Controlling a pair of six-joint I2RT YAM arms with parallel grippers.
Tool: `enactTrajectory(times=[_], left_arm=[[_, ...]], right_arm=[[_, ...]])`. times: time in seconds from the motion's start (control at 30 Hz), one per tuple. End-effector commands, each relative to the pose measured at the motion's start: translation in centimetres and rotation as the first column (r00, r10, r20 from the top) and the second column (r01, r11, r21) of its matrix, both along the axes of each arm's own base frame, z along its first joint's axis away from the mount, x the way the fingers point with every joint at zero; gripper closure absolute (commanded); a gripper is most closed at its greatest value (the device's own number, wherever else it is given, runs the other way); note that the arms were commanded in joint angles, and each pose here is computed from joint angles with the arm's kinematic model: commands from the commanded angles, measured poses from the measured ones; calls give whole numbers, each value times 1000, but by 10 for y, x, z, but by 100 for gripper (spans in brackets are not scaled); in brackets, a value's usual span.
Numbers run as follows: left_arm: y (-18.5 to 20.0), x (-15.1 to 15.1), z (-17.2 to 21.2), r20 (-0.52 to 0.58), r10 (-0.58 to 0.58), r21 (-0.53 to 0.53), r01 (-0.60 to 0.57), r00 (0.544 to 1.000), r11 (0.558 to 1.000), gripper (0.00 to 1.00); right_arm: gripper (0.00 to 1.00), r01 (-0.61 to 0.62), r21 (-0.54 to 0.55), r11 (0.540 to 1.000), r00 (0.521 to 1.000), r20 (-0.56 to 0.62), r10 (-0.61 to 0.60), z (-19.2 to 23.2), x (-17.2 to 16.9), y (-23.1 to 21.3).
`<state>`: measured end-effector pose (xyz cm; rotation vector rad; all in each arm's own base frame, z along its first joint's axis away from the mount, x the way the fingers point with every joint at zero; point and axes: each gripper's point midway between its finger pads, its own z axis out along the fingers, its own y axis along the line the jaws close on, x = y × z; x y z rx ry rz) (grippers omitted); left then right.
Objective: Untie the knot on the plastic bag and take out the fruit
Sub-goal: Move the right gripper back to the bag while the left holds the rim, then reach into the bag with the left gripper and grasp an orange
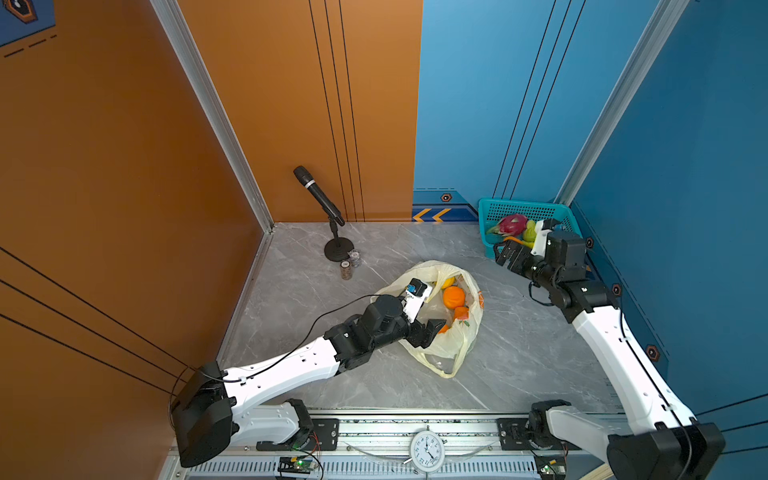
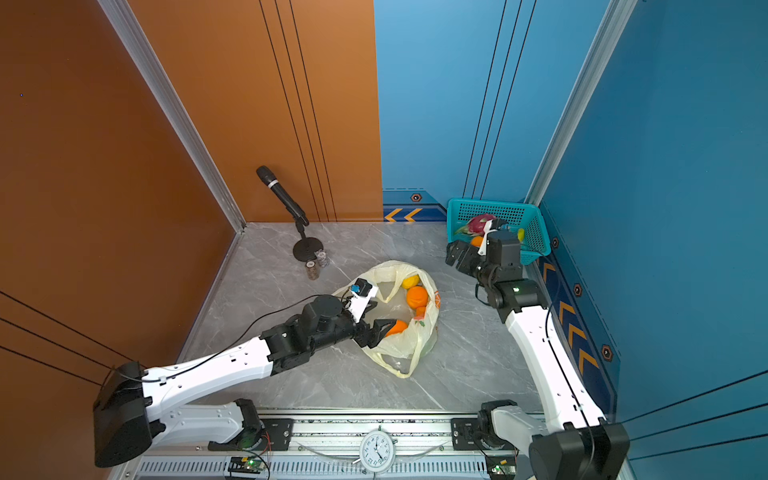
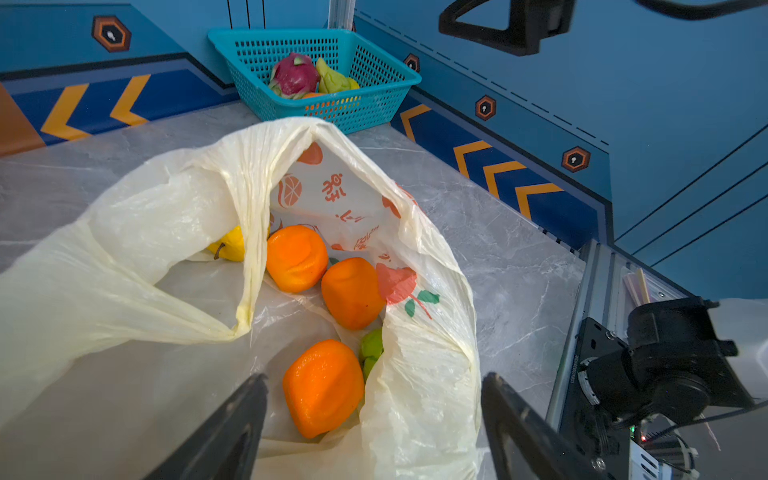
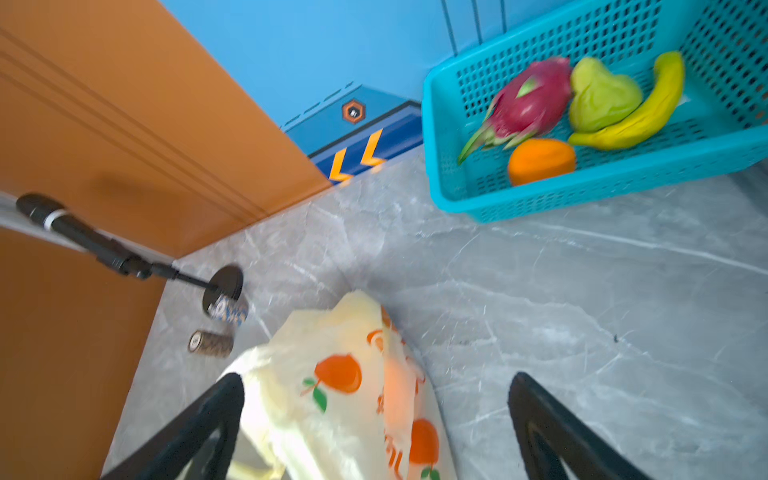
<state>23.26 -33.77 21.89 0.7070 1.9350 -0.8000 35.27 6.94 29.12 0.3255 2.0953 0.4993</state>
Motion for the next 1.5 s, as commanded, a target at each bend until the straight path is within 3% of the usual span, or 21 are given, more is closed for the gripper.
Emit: enactTrajectory(times=[0.0, 0.3, 0.43, 0.57, 0.77, 1.0, 1.23, 1.47], left_arm=[[-6, 6, -11, -52, 38, 37, -36, 998, 999, 22], [-31, 12, -52, -141, 10, 57, -2, 990, 998, 33], [-40, 9, -68, -194, -4, 51, 14, 981, 999, 39], [-44, 6, -76, -205, -6, 59, 19, 979, 998, 41], [-43, 11, -71, -176, 13, 62, -2, 984, 998, 41], [-47, 27, -72, -143, 58, 93, -45, 988, 995, 41], [-56, 61, -73, -127, 172, 122, -157, 977, 980, 40], [-74, 77, -92, -185, 168, 112, -149, 968, 982, 37]], right_arm=[[0, -78, 14, 997, 995, -68, 79, -23, -33, 20], [0, -211, 0, 977, 951, -232, 205, -83, -87, 63], [0, -245, -92, 965, 925, -319, 205, -116, -98, 73], [1, -254, -258, 932, 907, -397, 137, -148, -102, 66], [23, -280, -375, 883, 869, -490, 67, -181, -115, 55], [61, -299, -342, 891, 845, -529, 81, -198, -130, 56], [62, -325, -305, 895, 833, -540, 119, -205, -136, 68], [61, -311, -319, 895, 848, -519, 110, -203, -134, 65]])
